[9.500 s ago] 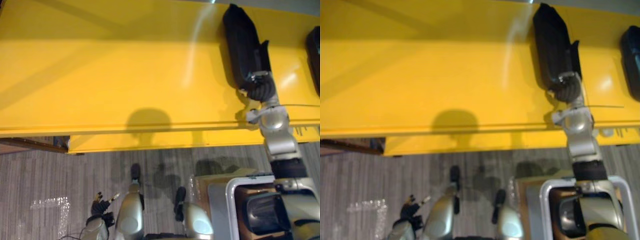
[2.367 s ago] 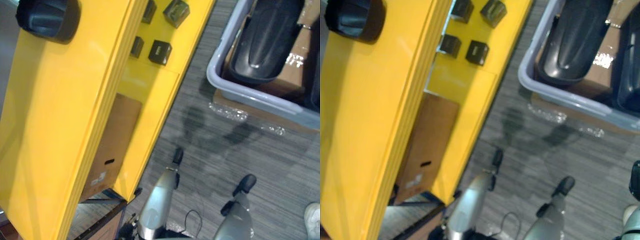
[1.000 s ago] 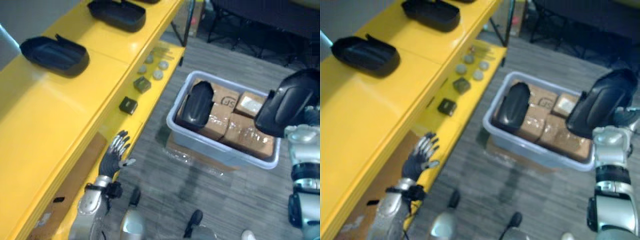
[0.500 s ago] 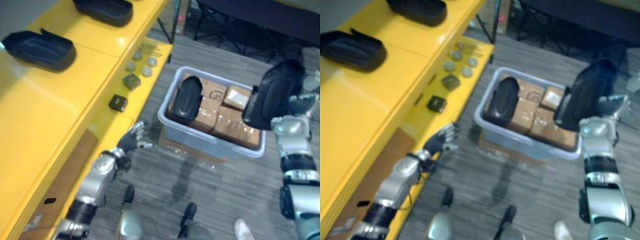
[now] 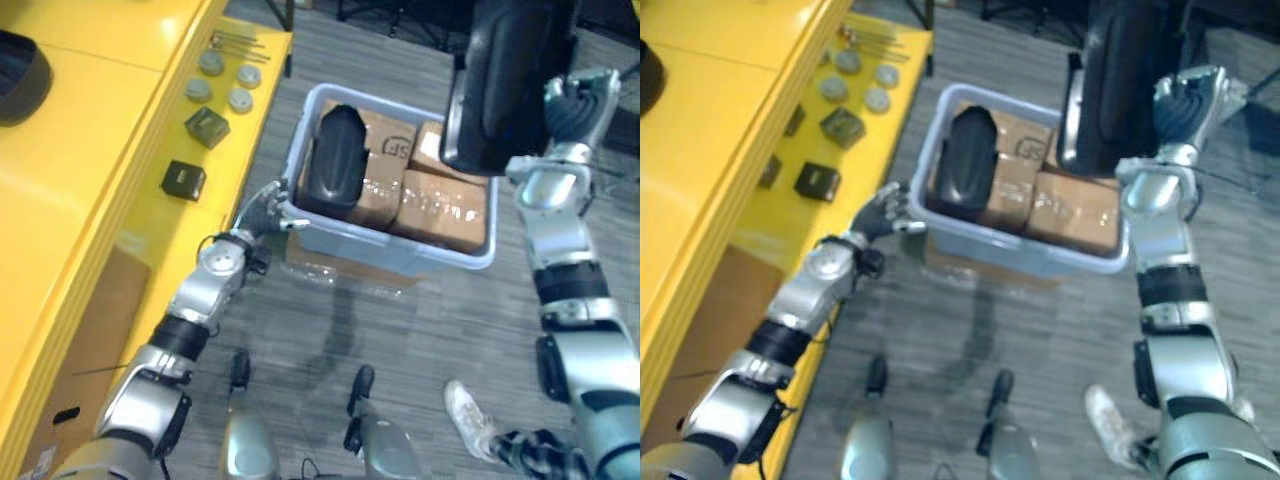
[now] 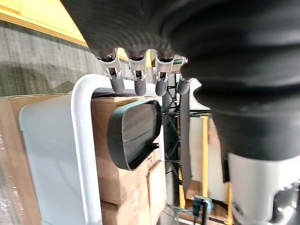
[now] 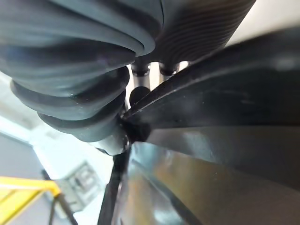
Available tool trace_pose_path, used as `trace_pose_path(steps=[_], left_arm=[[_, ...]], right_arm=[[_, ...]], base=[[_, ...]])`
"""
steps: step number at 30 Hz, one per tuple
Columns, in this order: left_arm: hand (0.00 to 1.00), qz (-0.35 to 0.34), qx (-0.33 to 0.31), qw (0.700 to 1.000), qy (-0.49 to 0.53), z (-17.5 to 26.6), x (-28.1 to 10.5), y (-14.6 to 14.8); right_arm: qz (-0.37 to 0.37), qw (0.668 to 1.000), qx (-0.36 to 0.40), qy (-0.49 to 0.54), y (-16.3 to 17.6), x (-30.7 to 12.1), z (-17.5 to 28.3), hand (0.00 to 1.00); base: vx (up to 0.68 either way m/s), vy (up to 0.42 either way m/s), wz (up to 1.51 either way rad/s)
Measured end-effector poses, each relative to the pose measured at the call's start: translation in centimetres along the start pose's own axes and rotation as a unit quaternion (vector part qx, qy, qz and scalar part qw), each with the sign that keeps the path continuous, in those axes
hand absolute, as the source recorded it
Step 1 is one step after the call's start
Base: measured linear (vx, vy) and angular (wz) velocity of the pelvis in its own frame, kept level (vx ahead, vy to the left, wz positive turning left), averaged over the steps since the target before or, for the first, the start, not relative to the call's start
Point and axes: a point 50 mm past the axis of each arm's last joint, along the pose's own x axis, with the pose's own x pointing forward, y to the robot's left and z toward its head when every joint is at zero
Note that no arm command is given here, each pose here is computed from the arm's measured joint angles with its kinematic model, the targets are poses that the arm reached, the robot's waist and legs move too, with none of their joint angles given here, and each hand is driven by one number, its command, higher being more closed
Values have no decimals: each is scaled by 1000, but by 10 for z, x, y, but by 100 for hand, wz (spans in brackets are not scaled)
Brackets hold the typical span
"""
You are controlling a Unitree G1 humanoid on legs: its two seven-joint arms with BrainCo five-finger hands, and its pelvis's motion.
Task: Walk over and take plastic housings, then place them on the shelf
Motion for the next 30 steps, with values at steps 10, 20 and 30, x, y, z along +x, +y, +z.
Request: trace_pose_path(steps=[10, 20, 30], left_arm=[[0, -13, -212, 975, 68, -21, 14, -19], [0, -54, -265, 960, 72, -26, 19, -51], [0, -44, -266, 960, 79, -33, 20, -65]], right_arm=[[77, 996, 2, -38, 48, -32, 17, 100], [122, 989, 6, -81, 75, -55, 33, 100], [175, 977, 11, -117, 102, -82, 49, 100]], base=[[-20, -1, 0], [0, 0, 0], [0, 0, 0]])
